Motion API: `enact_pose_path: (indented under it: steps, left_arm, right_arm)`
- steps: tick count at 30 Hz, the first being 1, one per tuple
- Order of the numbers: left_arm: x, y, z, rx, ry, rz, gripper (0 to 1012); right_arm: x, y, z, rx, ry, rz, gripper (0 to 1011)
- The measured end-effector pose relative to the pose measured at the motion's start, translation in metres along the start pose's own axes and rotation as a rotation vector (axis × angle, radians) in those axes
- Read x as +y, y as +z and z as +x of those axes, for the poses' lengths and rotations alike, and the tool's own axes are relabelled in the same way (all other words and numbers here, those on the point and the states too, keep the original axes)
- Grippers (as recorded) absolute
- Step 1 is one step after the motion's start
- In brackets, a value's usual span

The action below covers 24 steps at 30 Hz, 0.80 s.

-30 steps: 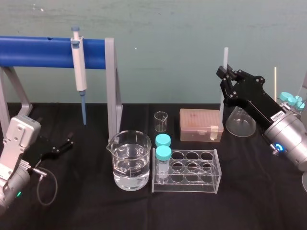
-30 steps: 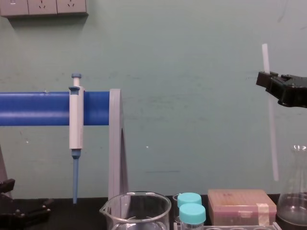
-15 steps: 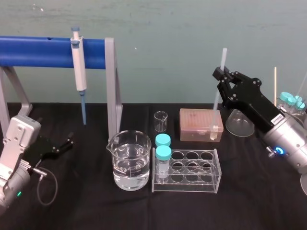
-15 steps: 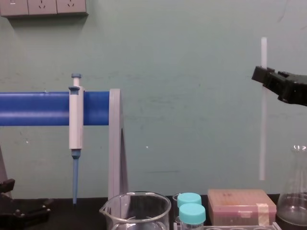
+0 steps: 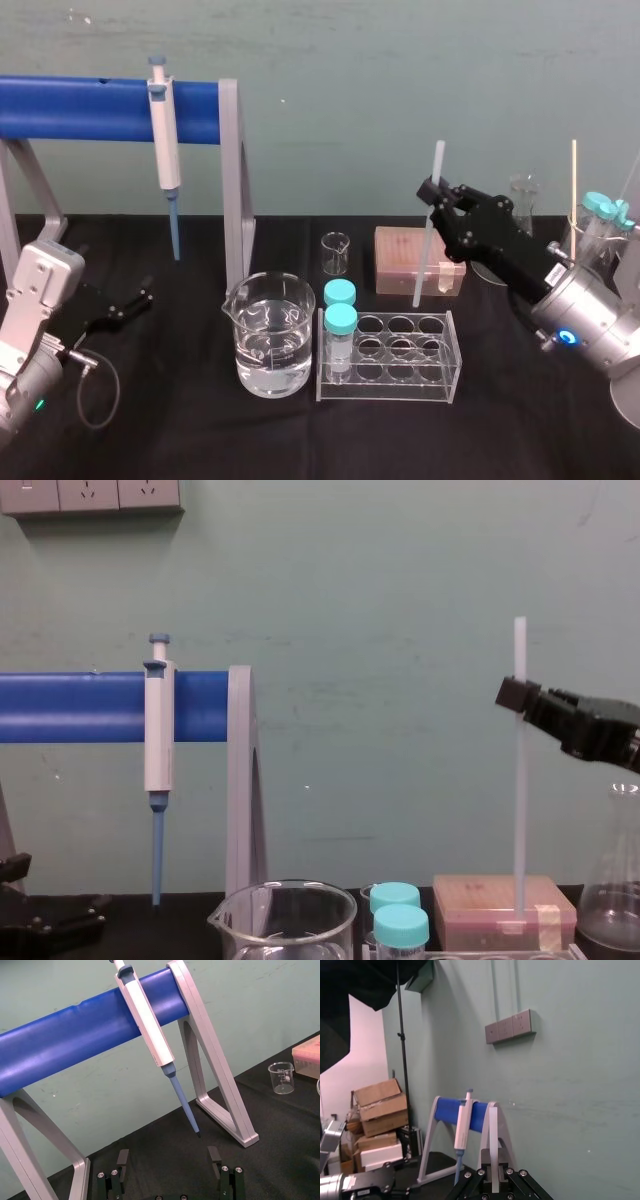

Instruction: Pick up the stirring rod with one hand, then place it down.

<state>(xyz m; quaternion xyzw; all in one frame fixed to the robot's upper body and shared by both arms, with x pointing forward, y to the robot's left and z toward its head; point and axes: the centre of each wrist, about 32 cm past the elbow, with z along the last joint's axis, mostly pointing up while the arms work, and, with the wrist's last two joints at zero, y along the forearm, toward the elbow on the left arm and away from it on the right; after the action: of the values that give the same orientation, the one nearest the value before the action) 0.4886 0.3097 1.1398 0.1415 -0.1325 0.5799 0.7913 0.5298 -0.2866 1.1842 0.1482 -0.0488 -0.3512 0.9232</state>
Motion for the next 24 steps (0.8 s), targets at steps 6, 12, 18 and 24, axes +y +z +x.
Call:
enact_pose_path:
  steps: [6,12,18,24]
  left_arm:
    - [0.0,0.0,0.0,0.0,0.0,0.0,1000]
    - [0.0,0.0,0.0,0.0,0.0,0.0,1000]
    - [0.0,0.0,0.0,0.0,0.0,0.0,1000]
    - [0.0,0.0,0.0,0.0,0.0,0.0,1000]
  right_arm:
    - [0.001,-0.011,-0.0005,0.023,0.009,-0.018,71]
    - [0.004,-0.019,-0.0003,0.031,0.012,-0.036,72]
    - [0.006,-0.026,0.001,0.031,0.005,-0.057,71]
    - [0.007,-0.034,0.0022,0.037,-0.01,-0.07,72]
